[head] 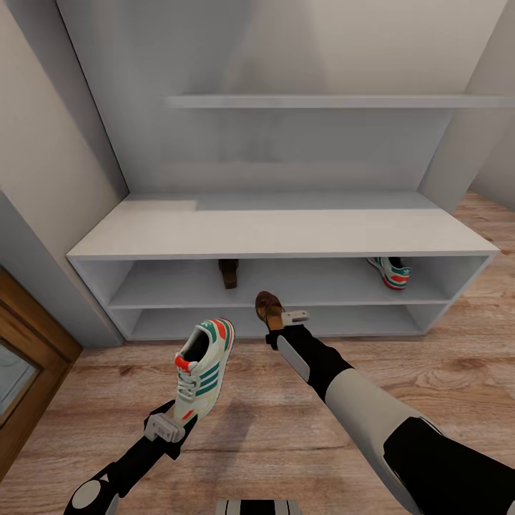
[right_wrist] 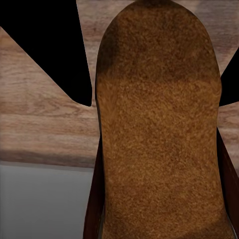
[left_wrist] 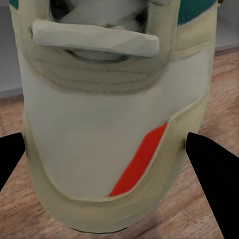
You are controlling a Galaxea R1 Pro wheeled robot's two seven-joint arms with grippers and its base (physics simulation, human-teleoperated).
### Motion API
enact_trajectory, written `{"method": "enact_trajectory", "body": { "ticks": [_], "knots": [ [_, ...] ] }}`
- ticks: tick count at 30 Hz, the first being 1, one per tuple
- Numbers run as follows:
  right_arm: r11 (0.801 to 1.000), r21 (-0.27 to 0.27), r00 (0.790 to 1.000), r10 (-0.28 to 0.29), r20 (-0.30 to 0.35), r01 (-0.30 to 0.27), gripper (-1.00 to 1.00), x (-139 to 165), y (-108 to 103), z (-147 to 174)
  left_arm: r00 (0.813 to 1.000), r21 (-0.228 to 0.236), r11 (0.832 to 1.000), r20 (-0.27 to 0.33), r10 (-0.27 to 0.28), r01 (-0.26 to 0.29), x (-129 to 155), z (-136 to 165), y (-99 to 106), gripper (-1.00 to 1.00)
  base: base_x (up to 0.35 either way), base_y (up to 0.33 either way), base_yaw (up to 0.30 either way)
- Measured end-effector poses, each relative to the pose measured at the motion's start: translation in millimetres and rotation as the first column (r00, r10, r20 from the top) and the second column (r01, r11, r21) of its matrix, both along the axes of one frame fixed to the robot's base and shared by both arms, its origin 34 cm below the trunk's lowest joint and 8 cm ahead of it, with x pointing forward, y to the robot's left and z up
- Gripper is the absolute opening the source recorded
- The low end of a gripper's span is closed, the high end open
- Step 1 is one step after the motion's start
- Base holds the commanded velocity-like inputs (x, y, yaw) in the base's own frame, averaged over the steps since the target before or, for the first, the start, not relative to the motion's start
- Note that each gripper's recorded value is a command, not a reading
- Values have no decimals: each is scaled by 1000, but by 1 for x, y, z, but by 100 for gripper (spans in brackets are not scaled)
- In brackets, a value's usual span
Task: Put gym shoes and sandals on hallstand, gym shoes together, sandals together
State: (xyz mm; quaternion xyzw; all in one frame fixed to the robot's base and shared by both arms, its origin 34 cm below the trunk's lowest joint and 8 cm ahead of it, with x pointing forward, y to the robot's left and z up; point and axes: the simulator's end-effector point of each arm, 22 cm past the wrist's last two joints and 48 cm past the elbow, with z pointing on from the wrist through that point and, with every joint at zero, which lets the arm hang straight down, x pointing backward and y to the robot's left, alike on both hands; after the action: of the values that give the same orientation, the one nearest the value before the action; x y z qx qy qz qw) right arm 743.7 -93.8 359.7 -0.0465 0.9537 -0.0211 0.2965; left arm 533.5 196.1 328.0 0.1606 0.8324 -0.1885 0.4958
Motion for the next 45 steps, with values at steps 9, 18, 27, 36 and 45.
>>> {"method": "enact_trajectory", "body": {
  "ticks": [9, 18, 27, 36, 45],
  "knots": [
    [1000, 4, 1000, 3, 0, -3, -100, 0, 1, 0, 1000, 0, 1000, 0, 0, 0, 0, 0, 0, -100, 0, 0, 0],
    [1000, 7, 1000, 6, 5, -6, -100, 1, 3, 2, 1000, 0, 1000, -1, 1, -1, 0, 0, 0, -100, 0, 0, 0],
    [1000, 9, 1000, 8, 10, -8, -100, 2, 4, 4, 1000, 0, 1000, 0, 1, -1, 0, 0, 1, -100, 0, 0, 0],
    [1000, 10, 1000, 9, 13, -9, -100, 2, 5, 4, 1000, 0, 1000, -1, 1, -1, 0, 0, 1, -100, 0, 0, 0],
    [1000, 11, 1000, 9, 14, -9, -100, 2, 5, 5, 1000, 0, 1000, 0, 1, -1, 0, 0, 1, -100, 0, 0, 0]
  ]
}}
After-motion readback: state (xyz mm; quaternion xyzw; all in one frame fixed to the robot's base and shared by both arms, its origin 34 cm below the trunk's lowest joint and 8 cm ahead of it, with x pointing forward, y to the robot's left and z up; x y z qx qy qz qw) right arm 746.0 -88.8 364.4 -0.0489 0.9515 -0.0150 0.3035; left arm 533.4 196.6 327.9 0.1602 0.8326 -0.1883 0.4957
